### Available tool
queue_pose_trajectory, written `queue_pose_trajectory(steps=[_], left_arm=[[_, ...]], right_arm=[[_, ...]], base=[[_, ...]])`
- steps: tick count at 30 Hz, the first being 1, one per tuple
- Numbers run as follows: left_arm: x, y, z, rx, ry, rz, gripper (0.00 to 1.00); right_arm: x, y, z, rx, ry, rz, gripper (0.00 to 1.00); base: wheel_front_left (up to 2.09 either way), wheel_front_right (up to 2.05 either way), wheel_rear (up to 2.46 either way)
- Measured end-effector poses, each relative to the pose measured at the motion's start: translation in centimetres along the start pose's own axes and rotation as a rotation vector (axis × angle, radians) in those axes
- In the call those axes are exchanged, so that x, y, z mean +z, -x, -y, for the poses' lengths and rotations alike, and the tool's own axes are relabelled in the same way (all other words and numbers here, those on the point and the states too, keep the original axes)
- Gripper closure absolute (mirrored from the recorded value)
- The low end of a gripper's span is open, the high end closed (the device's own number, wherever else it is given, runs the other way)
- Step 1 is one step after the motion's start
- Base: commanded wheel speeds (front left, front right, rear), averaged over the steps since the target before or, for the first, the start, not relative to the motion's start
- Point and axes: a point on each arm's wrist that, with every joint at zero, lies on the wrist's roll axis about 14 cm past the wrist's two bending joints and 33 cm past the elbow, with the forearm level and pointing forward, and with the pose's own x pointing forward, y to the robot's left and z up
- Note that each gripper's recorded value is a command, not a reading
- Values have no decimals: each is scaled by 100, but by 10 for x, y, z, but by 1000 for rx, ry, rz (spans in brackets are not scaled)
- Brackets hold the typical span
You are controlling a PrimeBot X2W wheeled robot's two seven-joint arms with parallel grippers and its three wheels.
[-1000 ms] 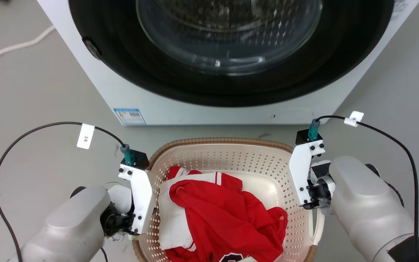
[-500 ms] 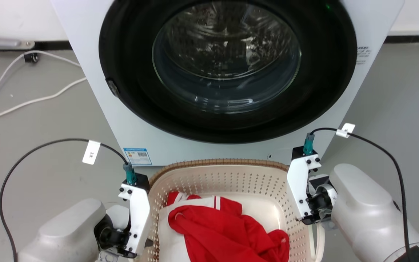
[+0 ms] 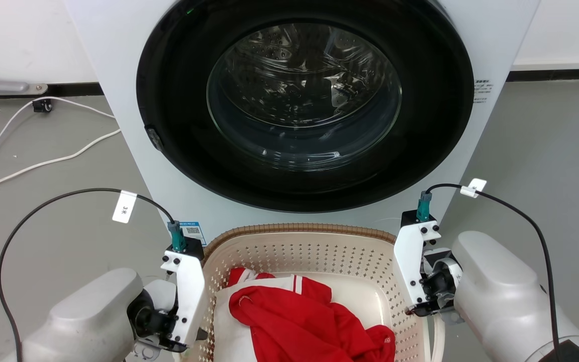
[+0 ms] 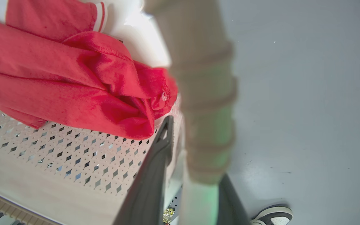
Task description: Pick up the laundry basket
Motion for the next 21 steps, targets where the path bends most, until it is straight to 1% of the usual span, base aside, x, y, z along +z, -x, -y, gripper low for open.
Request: queue_pose_trajectory(steps=[21], left_arm=[[-3, 1, -1, -12, 37, -25, 100]], right_arm=[[0, -1, -5, 19, -23, -20, 100]], base=[[0, 0, 0]])
